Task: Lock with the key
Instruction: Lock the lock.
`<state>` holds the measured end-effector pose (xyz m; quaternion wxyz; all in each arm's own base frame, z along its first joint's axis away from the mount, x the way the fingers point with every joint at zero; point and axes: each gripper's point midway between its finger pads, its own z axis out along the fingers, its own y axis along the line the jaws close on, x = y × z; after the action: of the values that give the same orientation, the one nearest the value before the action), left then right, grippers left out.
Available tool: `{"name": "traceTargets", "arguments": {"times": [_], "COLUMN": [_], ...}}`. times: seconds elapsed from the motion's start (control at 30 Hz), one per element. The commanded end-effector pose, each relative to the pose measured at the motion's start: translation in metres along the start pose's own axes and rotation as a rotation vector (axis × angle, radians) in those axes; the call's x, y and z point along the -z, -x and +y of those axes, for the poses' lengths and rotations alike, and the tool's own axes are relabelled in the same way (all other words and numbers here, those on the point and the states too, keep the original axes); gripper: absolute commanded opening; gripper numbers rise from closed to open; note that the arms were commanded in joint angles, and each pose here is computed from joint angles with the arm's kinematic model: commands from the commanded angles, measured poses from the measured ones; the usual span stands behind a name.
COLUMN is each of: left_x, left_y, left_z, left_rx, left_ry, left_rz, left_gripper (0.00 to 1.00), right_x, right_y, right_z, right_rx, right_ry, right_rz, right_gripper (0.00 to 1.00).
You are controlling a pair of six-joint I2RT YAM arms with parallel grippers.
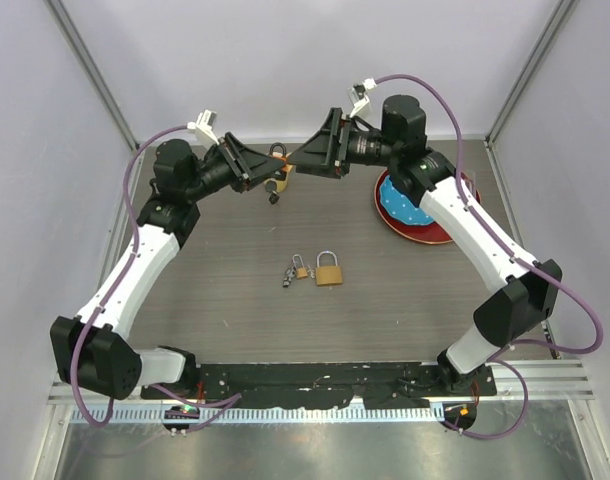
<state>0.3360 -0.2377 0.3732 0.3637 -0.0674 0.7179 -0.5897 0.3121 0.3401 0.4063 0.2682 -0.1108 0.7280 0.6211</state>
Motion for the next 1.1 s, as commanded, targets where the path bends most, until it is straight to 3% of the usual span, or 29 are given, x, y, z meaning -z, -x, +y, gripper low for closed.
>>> {"name": "traceTargets", "arguments": {"times": [0.0, 0.63, 1.07], "left_x": [0.002, 0.008, 0.005], "left_y": [0.017, 0.008, 0.006], "left_z": [-0.04, -0.068, -0.067], "left_rx": [-0.068, -0.071, -0.053], "left_ry": [-0.133, -0.226, -0.239], "left_rz": [-0.058, 0.037, 0.06], "left_gripper": [0.0, 0.0, 0.0], "right_x": [0.012, -0.007, -0.015], "right_y": [-0.001, 0.029, 0.046], "right_z": [0.03, 0.001, 0.027], "right_rx": [0.05, 0.052, 0.05], "right_ry": [0.085, 0.051, 0.208], "right_rz": [-0.021, -0.078, -0.129], "right_gripper": [0.69, 0.67, 0.5]}}
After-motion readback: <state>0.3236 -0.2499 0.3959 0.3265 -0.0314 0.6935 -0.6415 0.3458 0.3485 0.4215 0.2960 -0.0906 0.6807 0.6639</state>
